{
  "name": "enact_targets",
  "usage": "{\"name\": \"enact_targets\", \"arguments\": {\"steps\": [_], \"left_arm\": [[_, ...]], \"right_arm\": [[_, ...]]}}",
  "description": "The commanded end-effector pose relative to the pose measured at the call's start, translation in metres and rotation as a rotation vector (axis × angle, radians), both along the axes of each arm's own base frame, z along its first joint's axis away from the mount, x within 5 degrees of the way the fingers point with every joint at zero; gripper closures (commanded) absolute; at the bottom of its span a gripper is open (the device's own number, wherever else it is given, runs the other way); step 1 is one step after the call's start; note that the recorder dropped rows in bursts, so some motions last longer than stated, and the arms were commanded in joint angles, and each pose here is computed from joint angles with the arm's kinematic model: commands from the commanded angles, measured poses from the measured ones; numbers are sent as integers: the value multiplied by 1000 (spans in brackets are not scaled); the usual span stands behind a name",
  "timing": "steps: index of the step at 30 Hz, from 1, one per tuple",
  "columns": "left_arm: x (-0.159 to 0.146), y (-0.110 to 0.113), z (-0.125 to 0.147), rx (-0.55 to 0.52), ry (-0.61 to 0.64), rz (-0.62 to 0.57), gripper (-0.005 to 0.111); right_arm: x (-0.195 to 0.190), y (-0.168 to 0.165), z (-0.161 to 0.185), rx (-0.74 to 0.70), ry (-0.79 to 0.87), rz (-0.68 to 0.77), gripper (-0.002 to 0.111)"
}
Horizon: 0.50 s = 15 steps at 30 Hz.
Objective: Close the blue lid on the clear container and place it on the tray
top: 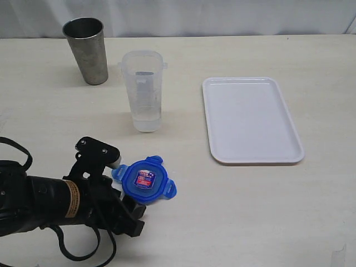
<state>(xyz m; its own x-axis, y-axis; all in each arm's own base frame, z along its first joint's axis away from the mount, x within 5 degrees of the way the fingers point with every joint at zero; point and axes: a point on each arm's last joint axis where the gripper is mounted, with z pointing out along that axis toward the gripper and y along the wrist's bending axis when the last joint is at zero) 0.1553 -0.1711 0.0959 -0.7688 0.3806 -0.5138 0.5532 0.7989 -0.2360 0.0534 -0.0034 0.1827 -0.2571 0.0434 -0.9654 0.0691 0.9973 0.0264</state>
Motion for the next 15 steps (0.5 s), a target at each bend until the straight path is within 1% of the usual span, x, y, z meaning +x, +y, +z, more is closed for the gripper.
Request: {"name": "enact_targets", "arguments": {"steps": [1,2,4,8,10,12,15], "left_arm": [[-6,-8,0,-18,7,-23,49],[-8,-10,1,-25,7,-29,49],[-7,-9,-1,-6,26,17,49],[-5,-7,-1,-5,25,30,49],[-3,-10,-5,-7,31,32,49],[0,-14,-19,27,61,33,49],[5,-16,-21,92,78,34,53]], "right_arm": [[0,0,-1,2,-3,-8,103],[0,0,-1,2,-3,-8,103],[0,0,-1,2,-3,-8,103],[0,0,-1,2,-3,-8,103],[0,0,-1,2,-3,-8,103],[0,0,-1,2,-3,-8,103],[0,0,-1,2,-3,-8,103]]}}
